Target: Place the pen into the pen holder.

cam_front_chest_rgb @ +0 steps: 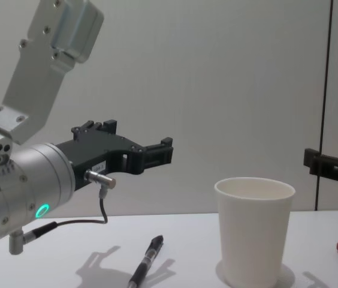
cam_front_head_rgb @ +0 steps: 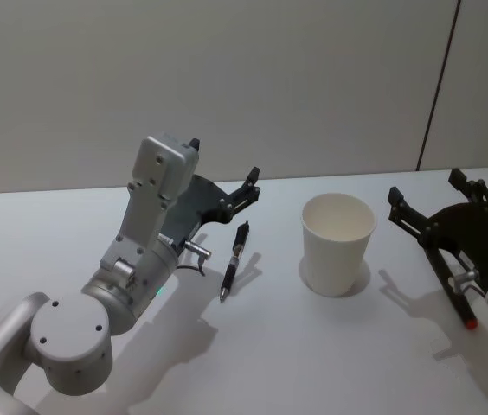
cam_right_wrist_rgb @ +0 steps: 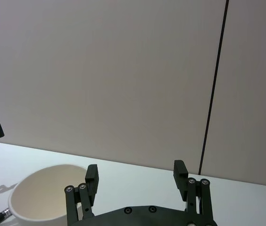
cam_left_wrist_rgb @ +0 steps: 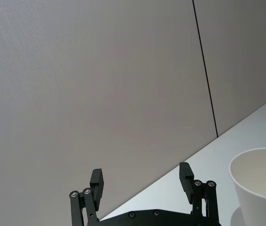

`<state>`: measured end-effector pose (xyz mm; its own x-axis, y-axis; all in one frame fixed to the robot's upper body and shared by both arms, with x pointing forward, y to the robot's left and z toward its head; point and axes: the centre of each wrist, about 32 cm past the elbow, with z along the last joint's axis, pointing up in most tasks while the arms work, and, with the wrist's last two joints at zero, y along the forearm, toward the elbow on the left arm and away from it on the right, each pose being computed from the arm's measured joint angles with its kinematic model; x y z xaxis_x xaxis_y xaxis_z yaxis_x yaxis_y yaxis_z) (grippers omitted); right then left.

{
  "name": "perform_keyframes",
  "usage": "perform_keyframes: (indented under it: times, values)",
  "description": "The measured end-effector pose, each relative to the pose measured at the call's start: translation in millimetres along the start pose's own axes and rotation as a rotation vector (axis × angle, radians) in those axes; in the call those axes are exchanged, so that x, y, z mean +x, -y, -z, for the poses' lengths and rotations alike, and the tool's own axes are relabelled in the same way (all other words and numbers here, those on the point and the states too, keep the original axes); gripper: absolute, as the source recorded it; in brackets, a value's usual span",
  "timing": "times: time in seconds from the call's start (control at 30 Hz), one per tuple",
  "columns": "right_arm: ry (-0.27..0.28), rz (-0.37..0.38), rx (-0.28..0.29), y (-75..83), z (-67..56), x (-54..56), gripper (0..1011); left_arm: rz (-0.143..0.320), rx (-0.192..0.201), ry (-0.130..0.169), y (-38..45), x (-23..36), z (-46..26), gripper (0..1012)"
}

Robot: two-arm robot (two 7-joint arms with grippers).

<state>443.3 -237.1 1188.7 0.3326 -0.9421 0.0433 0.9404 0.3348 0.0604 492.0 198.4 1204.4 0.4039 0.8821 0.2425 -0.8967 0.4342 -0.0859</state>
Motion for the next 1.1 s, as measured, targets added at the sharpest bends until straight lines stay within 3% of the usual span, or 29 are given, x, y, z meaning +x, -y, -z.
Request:
perform_keyframes:
  times: [1.1]
  values:
    - [0.0,0.0,0.0,0.0,0.0,0.0,1001,0.0,0.0,0.0,0.0,0.0,0.0,1001]
